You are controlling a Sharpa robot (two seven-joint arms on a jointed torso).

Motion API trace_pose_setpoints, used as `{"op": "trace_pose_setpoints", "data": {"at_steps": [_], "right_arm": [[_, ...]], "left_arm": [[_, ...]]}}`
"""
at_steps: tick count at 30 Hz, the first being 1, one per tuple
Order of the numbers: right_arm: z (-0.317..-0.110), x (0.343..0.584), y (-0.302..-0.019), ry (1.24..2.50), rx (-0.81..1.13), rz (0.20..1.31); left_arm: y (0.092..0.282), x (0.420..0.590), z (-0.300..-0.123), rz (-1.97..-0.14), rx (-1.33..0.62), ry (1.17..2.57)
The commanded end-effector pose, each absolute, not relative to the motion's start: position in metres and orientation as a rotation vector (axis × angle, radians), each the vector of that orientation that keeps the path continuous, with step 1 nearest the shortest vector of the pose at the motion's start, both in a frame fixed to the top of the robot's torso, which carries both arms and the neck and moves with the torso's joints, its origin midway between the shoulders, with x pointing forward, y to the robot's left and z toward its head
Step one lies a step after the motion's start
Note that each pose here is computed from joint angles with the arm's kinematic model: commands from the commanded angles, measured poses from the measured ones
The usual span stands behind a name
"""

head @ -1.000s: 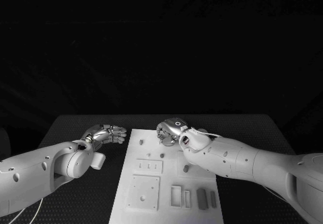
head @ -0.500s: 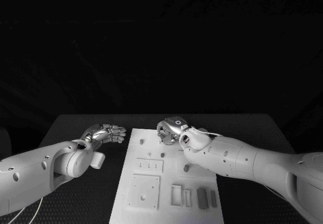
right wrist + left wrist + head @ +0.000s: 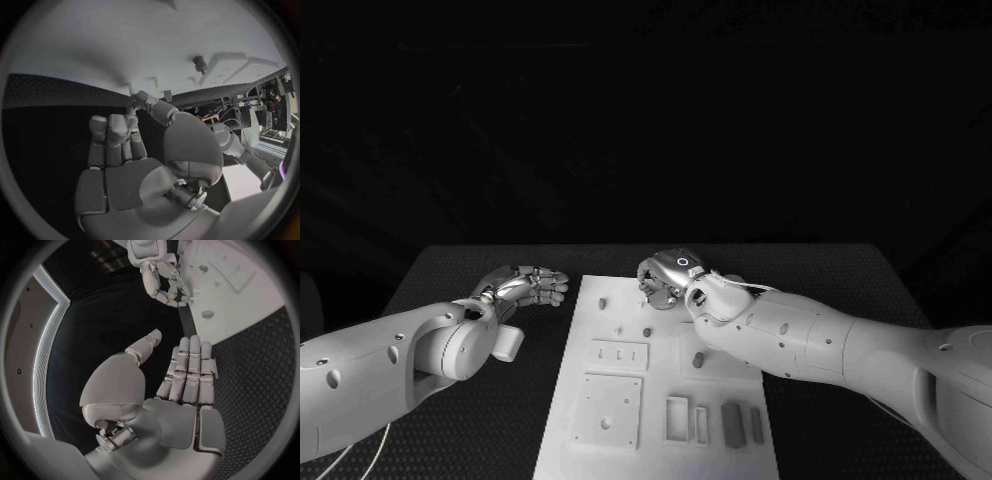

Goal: Assemble the parts on the task board

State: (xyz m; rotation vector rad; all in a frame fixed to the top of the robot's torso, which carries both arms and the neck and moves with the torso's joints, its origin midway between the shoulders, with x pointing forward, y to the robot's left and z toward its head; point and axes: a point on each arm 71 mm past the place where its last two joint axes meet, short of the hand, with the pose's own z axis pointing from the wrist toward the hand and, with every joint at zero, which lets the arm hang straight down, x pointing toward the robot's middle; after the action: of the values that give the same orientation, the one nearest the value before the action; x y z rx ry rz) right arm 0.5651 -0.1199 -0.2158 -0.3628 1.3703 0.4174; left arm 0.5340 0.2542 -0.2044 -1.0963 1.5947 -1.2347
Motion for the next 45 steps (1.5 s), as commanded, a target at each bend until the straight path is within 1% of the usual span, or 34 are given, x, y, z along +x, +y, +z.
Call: {"op": "trace_pose_setpoints", "data": {"at_steps": [1,29,45], "right_arm": [[-0.2173,0.5654,-0.1203,1.389,-0.384,0.404],[-0.2216,0.568,-0.1249,1.445,-0.392,0.382],[-0.2187,0.57,-0.1287,1.427,-0.319,0.411]], "left_arm": [[0.2522,0.5344,-0.2028,-1.248,-1.082,1.59],[0.2526,0.5348,-0.2029,-1.247,-1.082,1.588],[0.2539,0.5348,-0.203,-1.243,-1.084,1.587]]}}
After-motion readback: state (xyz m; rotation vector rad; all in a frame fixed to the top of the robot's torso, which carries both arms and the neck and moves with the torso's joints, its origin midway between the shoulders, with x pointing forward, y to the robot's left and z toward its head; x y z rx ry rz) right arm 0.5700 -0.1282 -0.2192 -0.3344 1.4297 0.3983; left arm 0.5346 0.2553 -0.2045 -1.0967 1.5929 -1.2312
